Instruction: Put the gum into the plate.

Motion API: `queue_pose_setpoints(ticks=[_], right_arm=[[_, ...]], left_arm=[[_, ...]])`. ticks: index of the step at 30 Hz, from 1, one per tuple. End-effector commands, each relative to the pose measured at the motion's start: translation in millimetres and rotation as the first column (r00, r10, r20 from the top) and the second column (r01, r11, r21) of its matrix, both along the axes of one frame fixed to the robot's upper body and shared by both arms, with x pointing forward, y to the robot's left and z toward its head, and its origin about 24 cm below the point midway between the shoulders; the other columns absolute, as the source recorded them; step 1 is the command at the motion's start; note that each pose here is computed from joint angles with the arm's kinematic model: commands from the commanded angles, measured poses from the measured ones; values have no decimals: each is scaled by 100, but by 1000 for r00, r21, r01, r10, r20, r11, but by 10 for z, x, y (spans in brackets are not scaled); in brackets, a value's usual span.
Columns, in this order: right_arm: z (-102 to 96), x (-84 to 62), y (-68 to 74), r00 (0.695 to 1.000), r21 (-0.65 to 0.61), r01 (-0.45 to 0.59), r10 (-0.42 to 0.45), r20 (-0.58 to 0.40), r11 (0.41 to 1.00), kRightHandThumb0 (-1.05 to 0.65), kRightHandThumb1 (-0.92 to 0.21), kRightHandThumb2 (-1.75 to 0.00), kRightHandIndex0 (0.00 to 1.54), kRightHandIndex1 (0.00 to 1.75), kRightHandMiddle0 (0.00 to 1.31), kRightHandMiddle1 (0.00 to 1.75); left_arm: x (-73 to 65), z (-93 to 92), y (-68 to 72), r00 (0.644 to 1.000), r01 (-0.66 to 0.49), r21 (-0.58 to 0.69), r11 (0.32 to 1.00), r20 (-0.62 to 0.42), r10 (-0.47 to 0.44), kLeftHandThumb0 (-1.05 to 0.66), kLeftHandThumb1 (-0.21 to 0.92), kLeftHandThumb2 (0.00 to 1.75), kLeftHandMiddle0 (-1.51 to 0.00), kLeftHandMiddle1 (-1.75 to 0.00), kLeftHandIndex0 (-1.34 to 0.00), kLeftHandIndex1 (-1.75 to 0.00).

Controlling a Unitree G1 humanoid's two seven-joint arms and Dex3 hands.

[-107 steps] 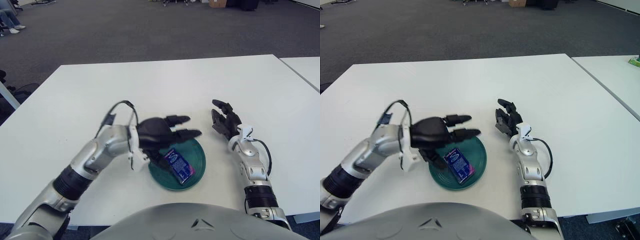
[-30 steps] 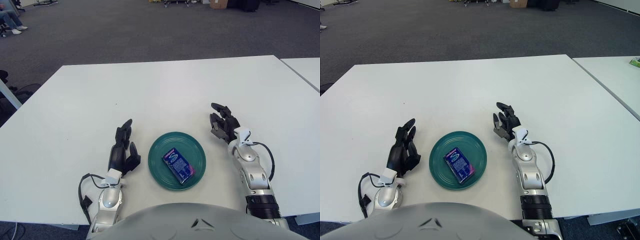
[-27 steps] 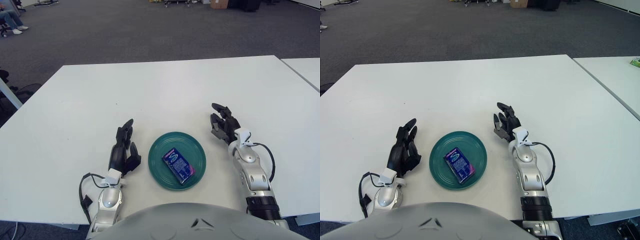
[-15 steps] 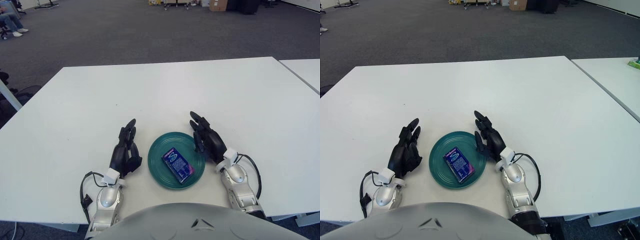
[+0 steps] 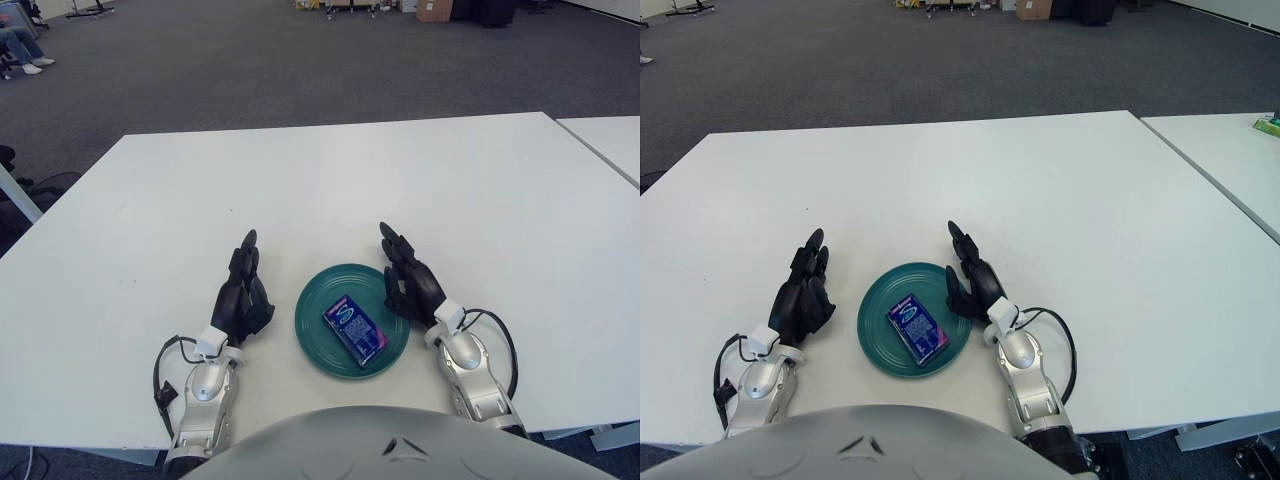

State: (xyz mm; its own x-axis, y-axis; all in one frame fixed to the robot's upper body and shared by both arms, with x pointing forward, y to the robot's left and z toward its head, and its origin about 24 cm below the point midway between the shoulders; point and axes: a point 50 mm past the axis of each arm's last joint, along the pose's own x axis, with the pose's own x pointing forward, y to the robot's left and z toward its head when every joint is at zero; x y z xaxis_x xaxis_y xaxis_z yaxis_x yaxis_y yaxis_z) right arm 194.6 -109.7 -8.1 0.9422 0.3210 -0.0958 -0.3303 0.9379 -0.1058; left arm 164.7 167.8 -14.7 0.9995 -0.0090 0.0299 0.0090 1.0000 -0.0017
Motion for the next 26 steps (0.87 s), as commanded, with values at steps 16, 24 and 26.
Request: queue_pose_setpoints(ticks=[16,24,26], right_arm=[[-212,-209,-118,996,-26,46,-48,-70,999,-95,-92,-111,0,0,0,0],[-262,-109,-96,994,120,65,-53,-98,991,-88,-92,-113,0,0,0,0],[-269,-99,-103,994,129,73,-61,-94,989,-87,-92,-113,0,0,0,0]], left_arm=[[-33,-44,39,999,-17,8,1000,47,17,-105,92,101,0,0,0,-4],[-70,-102,-63,999,2,-24,1000,33,-1,-105,92,101,0,0,0,-4],[-76,-106,-79,999,6,-27,1000,33,-5,-105,92,100,0,0,0,-4]])
